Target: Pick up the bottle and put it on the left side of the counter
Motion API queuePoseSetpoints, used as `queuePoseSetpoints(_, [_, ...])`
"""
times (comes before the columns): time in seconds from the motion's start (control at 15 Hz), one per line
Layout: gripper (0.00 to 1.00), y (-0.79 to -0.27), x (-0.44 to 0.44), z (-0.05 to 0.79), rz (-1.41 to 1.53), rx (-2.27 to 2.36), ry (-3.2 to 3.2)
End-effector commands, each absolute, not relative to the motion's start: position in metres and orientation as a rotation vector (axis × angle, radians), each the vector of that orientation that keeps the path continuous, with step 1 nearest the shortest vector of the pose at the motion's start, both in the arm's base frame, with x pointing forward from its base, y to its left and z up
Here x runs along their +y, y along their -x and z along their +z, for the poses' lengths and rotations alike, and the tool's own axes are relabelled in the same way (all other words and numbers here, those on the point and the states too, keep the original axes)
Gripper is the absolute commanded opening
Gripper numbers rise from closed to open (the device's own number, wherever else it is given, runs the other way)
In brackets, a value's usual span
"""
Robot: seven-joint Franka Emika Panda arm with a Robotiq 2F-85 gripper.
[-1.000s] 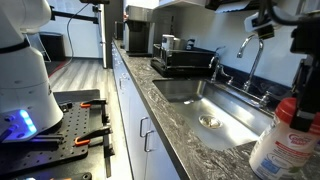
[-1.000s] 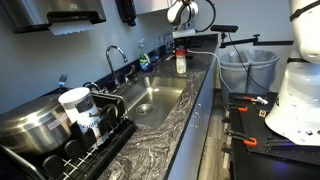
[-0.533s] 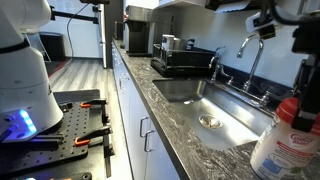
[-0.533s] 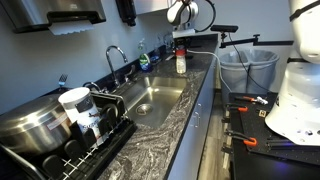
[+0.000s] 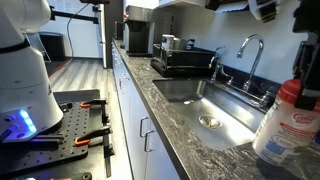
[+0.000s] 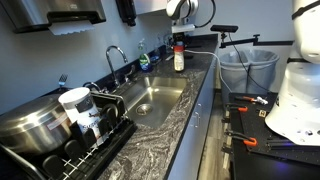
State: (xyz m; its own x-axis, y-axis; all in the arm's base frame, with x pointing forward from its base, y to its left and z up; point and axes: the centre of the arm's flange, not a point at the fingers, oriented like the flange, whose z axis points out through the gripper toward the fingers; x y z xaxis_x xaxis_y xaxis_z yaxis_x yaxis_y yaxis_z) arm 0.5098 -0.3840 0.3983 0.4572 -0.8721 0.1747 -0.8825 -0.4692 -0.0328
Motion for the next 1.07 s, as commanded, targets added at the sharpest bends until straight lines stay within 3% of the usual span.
queuePoseSetpoints(0.0, [0.56, -0.496, -0.357, 0.433, 0.286, -1.509, -2.712])
queuePoseSetpoints(1.0, [0.56, -0.469, -0.217, 0.493, 0.412, -0.896, -2.965])
